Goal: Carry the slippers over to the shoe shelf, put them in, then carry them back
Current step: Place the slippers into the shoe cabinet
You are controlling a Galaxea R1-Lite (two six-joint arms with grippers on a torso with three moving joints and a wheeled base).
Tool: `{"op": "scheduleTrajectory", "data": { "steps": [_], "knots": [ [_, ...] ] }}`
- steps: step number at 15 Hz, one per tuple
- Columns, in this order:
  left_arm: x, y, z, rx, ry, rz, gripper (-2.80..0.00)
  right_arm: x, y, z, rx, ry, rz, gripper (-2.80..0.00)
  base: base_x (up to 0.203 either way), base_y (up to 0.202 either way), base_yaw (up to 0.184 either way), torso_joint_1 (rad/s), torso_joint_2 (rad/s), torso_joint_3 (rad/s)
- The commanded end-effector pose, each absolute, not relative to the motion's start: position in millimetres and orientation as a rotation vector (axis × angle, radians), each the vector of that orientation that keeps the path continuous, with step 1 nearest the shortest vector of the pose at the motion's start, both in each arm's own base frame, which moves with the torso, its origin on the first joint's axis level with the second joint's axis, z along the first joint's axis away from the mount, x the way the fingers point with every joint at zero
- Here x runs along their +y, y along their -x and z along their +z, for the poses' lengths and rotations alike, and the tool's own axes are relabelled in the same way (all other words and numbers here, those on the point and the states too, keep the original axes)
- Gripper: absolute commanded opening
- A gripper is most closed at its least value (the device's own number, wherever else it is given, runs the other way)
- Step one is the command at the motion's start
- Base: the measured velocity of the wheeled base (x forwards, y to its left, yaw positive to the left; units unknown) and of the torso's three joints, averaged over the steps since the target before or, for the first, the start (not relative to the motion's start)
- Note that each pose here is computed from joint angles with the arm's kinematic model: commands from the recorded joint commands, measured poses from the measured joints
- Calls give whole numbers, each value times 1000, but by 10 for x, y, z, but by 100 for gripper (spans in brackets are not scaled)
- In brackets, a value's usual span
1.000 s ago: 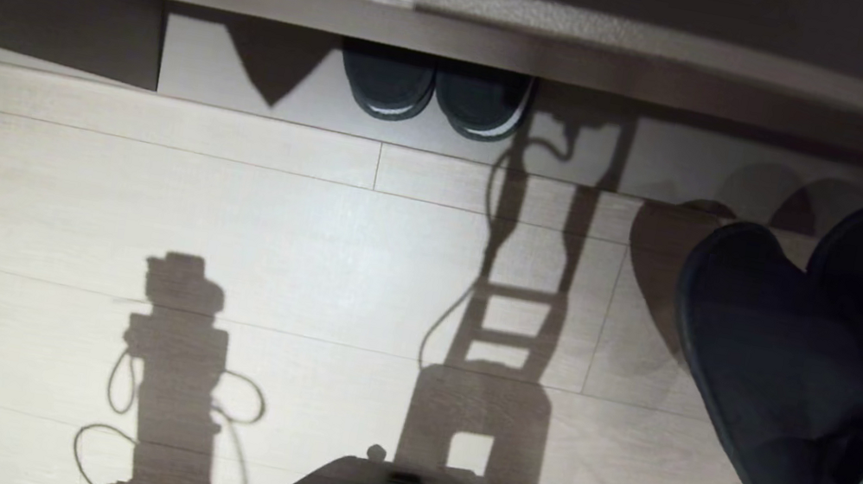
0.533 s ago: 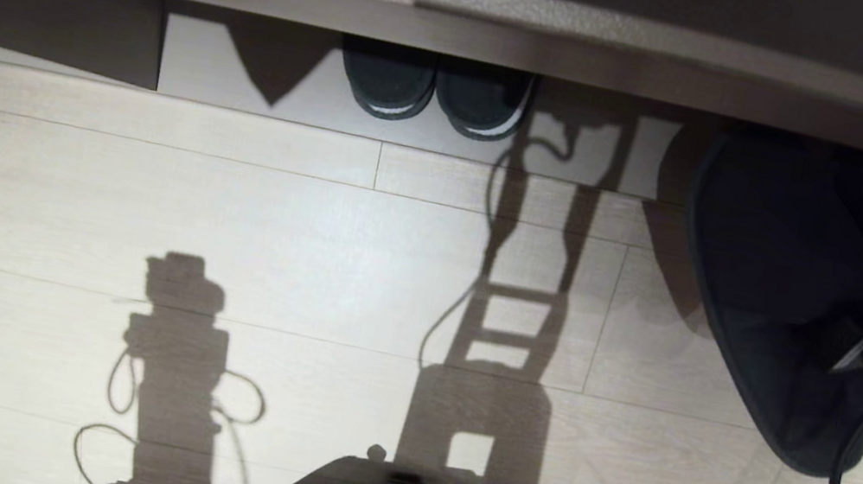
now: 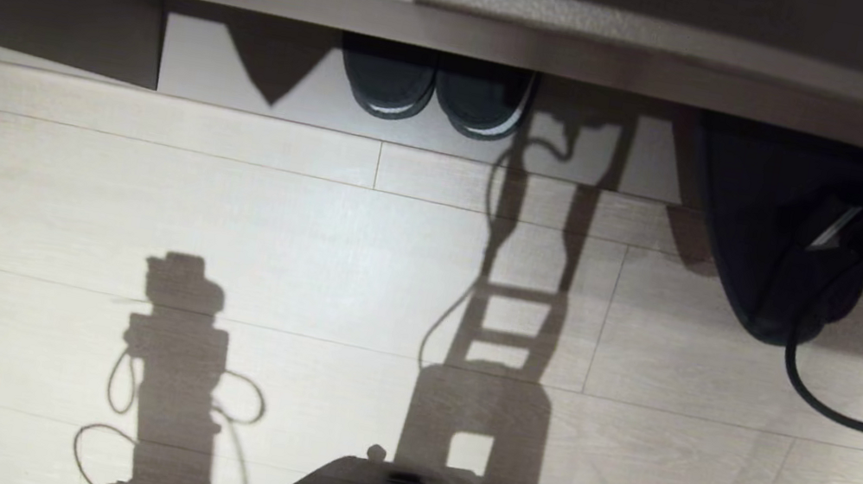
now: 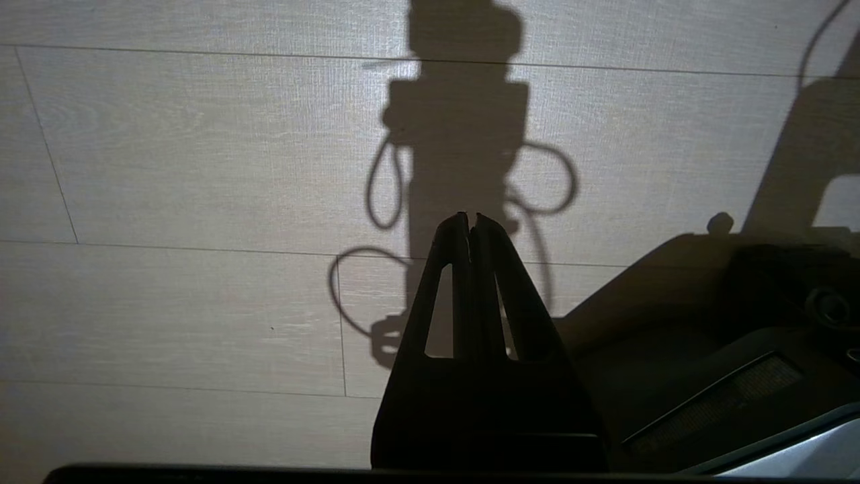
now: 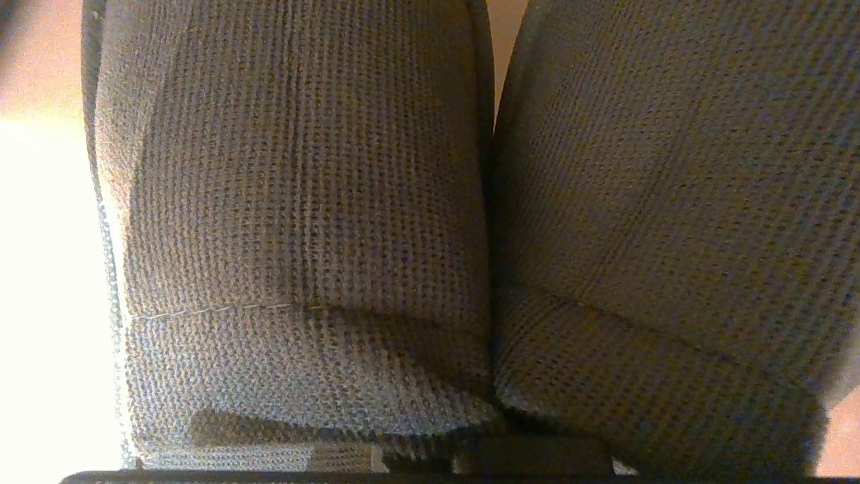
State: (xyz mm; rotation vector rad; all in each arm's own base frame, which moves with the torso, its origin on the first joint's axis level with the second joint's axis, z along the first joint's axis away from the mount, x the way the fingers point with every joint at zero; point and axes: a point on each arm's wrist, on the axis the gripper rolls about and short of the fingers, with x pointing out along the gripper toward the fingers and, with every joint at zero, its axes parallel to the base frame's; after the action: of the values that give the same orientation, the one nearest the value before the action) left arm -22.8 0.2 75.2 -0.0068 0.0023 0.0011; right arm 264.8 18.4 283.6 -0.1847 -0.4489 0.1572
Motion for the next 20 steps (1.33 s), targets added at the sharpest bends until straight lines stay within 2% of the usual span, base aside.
{"op": "scheduleTrajectory", "data": {
  "steps": [1, 7, 11, 17, 18, 20],
  "knots": [
    [2, 228, 747, 3, 6, 2, -280, 188, -2821, 2953, -494, 181, 152, -280, 0, 0, 0, 0, 0, 0],
    [2, 228, 747, 3, 6, 2, -280, 208, -3236, 3032, -513, 152, 157, -280, 0, 0, 0, 0, 0, 0],
    [2, 228, 747, 3, 6, 2, -280, 207, -3241, 2844, -463, 135, 168, -280, 0, 0, 0, 0, 0, 0],
    [2, 228, 747, 3, 6, 2, -280, 207, -3218, 2791, -517, 137, 172, -280, 0, 0, 0, 0, 0, 0],
    [2, 228, 747, 3, 6, 2, -280, 208, -3214, 2794, -525, 139, 176, 0, 0, 0, 0, 0, 0, 0],
    [2, 228, 747, 3, 6, 2, -280, 210, -3147, 2875, -577, 147, 196, 0, 0, 0, 0, 0, 0, 0]
  ]
}}
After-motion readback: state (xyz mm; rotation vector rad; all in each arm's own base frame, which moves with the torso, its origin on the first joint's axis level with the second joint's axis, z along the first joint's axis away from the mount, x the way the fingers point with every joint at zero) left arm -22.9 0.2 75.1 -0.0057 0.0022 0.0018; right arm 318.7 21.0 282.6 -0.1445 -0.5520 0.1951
